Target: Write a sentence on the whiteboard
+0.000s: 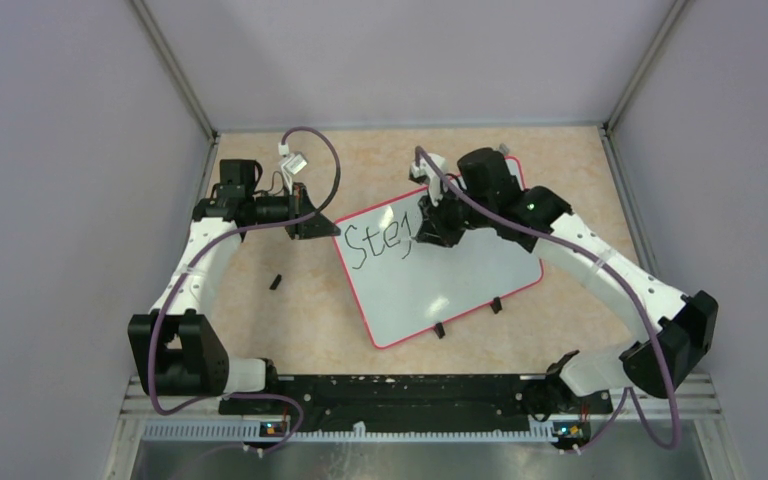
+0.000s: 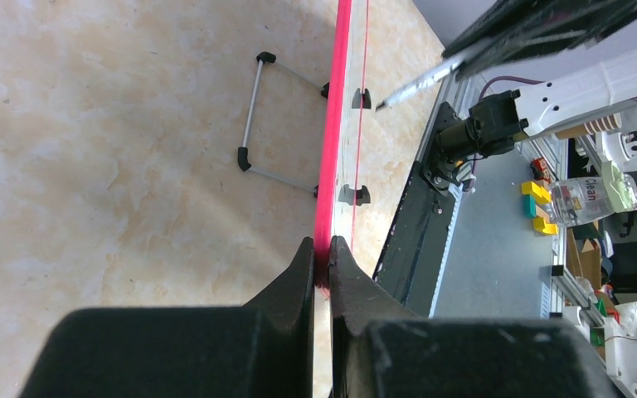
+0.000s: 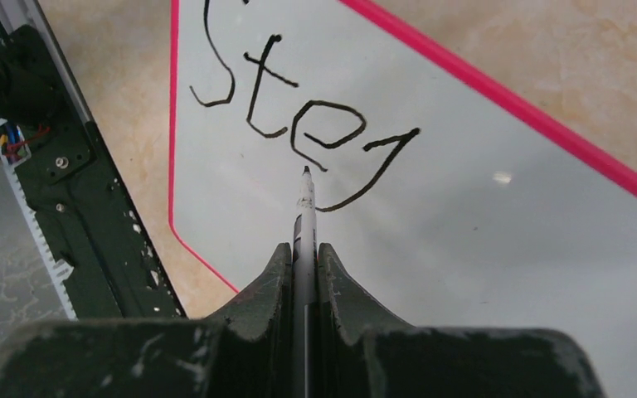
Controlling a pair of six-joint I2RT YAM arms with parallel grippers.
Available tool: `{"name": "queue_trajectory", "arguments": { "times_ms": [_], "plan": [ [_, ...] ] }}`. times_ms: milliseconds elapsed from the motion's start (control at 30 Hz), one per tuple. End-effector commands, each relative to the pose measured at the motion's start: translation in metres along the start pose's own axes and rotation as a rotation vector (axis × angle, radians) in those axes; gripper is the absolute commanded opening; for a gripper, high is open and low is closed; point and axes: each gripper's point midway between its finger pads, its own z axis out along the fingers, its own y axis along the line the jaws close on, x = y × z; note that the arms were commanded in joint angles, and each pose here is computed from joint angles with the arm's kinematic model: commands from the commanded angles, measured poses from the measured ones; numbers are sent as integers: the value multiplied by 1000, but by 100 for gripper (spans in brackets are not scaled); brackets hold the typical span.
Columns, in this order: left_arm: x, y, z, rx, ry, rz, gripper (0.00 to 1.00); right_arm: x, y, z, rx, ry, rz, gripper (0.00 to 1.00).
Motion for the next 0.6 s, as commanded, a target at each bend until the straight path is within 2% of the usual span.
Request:
{"name": "queue_trajectory", "arguments": {
  "times_ms": [0, 567],
  "plan": [
    [-3, -4, -1, 9, -9, 57, 0, -42, -12, -30, 56, -139, -22, 0],
    [-2, -4, -1, 3, -7, 56, 0, -38, -48, -13, 195, -91, -38, 0]
  ]
}}
